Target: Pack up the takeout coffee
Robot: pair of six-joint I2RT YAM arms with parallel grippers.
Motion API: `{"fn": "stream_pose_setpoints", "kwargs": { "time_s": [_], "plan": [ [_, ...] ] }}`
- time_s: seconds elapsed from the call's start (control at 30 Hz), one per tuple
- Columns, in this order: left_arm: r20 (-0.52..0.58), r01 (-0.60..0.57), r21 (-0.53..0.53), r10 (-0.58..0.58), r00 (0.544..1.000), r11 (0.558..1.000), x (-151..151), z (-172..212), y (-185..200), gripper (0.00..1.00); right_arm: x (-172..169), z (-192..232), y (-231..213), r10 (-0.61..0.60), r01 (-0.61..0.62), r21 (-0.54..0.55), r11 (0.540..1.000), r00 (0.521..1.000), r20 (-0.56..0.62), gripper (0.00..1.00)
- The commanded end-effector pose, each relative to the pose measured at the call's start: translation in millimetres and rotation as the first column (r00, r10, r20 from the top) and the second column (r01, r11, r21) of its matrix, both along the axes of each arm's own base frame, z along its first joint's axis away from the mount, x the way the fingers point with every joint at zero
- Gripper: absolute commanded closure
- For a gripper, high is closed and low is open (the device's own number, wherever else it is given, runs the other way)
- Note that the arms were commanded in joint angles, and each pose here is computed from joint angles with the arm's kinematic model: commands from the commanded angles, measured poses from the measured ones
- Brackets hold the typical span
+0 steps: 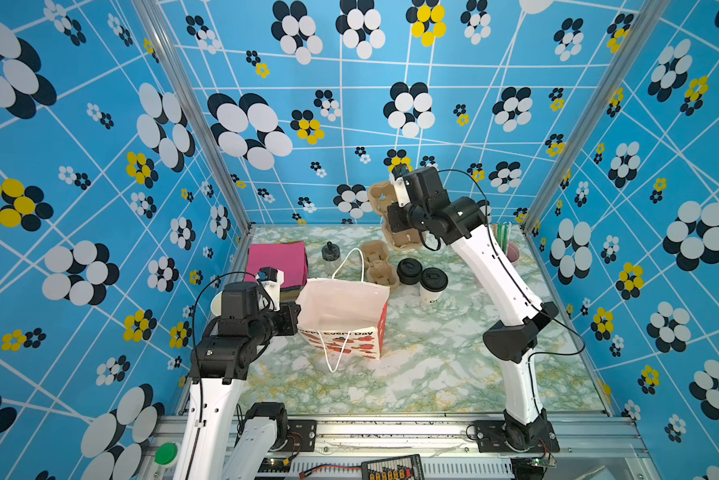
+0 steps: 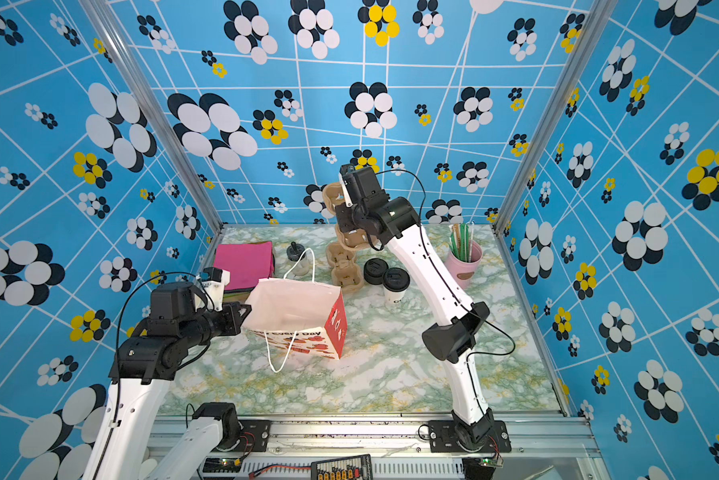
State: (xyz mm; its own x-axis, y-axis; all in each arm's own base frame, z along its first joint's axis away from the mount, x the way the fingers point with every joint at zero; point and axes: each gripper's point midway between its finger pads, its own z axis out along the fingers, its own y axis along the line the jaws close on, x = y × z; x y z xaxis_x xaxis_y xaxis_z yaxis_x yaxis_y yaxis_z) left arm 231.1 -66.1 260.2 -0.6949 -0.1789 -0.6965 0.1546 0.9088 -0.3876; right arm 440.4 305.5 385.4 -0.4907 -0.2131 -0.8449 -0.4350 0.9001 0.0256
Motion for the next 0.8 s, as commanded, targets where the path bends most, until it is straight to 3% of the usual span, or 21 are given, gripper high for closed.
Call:
{"fn": "stream_pose_setpoints", "kwargs": {
  "time_s": [0.0,0.37,0.77],
  "plan": [
    [0.032,0.035,-0.05,-0.033,0.999,0.998,3.2,11.2,-8.1,1.0,-26.7,12.5,1.9,0.085,-0.085,-0.009,0.996,0.996,-0.002,0.85],
    [0.015,0.096,-0.123,-0.095,0.995,0.988,7.4,18.4,-22.4,1.0,-96.3,44.7,21.0,0.274,-0.275,0.04,0.961,0.961,0.043,0.84],
    [-0.014,0.12,-0.161,-0.124,0.992,0.98,14.9,25.2,-29.4,1.0,-151.2,30.2,61.4,0.41,-0.41,0.028,0.912,0.912,0.002,0.83]
  ]
}}
